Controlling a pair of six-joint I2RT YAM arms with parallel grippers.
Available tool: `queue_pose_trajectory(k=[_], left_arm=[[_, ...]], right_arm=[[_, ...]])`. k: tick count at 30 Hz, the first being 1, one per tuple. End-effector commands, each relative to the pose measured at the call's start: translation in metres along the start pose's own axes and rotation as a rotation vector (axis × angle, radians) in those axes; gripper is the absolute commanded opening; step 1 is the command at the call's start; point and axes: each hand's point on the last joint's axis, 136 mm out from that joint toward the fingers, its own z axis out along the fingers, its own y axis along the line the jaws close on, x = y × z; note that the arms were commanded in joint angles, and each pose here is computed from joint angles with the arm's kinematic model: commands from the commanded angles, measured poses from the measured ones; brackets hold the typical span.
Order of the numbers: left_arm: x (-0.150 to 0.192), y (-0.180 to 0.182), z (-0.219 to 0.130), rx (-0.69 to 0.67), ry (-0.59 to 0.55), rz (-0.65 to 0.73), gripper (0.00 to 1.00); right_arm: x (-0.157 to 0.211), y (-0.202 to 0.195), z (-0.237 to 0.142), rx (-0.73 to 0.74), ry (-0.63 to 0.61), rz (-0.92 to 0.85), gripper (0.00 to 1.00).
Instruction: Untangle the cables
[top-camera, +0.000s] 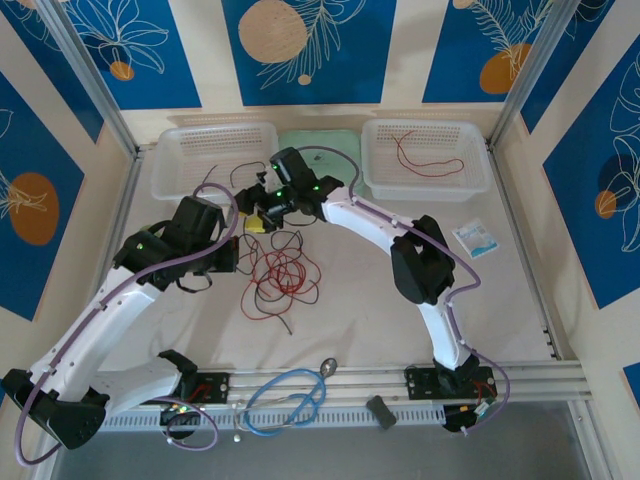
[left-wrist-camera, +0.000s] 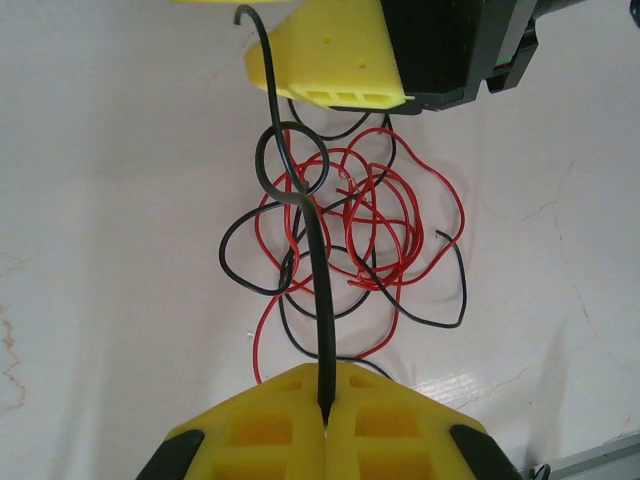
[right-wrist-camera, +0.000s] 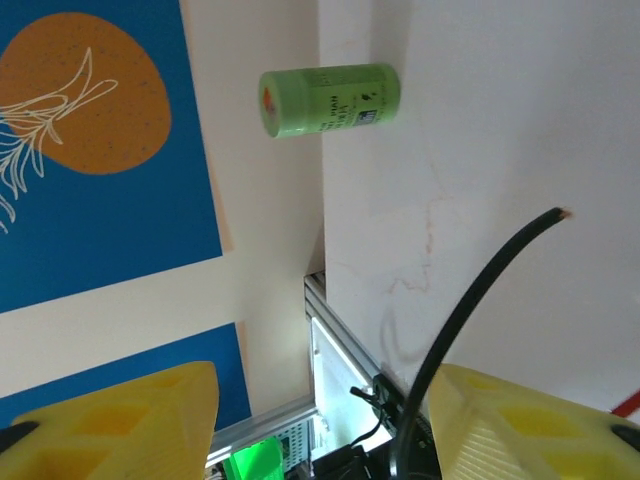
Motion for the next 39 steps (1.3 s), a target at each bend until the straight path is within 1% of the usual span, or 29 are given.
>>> queue_pose_trajectory(k=[1, 2, 4, 7, 8, 9, 11, 14, 18, 22, 29, 34, 39], left_arm=[[0.000, -0.004, -0.001, 0.023, -0.009, 0.030, 0.00], [0.000, -0.004, -0.001, 0.021, -0.010, 0.030, 0.00], [0.000, -0.004, -0.001, 0.020, -0.011, 0.031, 0.00], [0.000, -0.004, -0.002, 0.021, -0.016, 0.027, 0.00], [-0.001, -0.004, -0.003, 0.021, -0.018, 0.027, 0.00], [-0.001, -0.003, -0.004, 0.020, -0.020, 0.027, 0.00], [-0.001, -0.001, -0.006, 0.011, -0.024, 0.028, 0.00], [0.000, 0.010, -0.010, -0.043, -0.036, 0.021, 0.00], [-0.002, 0.034, -0.017, -0.167, -0.061, 0.008, 0.00], [-0.007, 0.054, -0.018, -0.263, -0.071, -0.007, 0.00], [-0.019, 0.077, -0.023, -0.366, -0.095, -0.022, 0.00], [-0.021, 0.092, -0.028, -0.426, -0.094, -0.029, 0.00], [-0.018, 0.102, -0.030, -0.458, -0.092, -0.041, 0.00]], right_arm=[[0.007, -0.008, 0.008, 0.021, 0.051, 0.024, 0.52], [0.008, -0.009, 0.009, 0.022, 0.054, 0.025, 0.48], [0.010, -0.009, 0.009, 0.025, 0.055, 0.024, 0.37], [0.009, -0.010, 0.007, 0.034, 0.047, 0.017, 0.16], [0.009, -0.011, 0.006, 0.039, 0.041, 0.016, 0.06], [0.008, -0.012, 0.005, 0.043, 0.036, 0.014, 0.00], [0.006, -0.012, 0.000, 0.052, 0.015, 0.009, 0.00], [0.003, -0.012, -0.018, 0.071, -0.031, -0.010, 0.00], [0.005, -0.014, -0.057, 0.093, -0.113, -0.042, 0.00], [0.016, -0.021, -0.098, 0.134, -0.189, -0.073, 0.00], [0.033, -0.063, -0.162, 0.231, -0.320, -0.044, 0.00], [0.035, -0.086, -0.212, 0.254, -0.424, 0.004, 0.00], [0.036, -0.099, -0.258, 0.277, -0.524, 0.031, 0.00]])
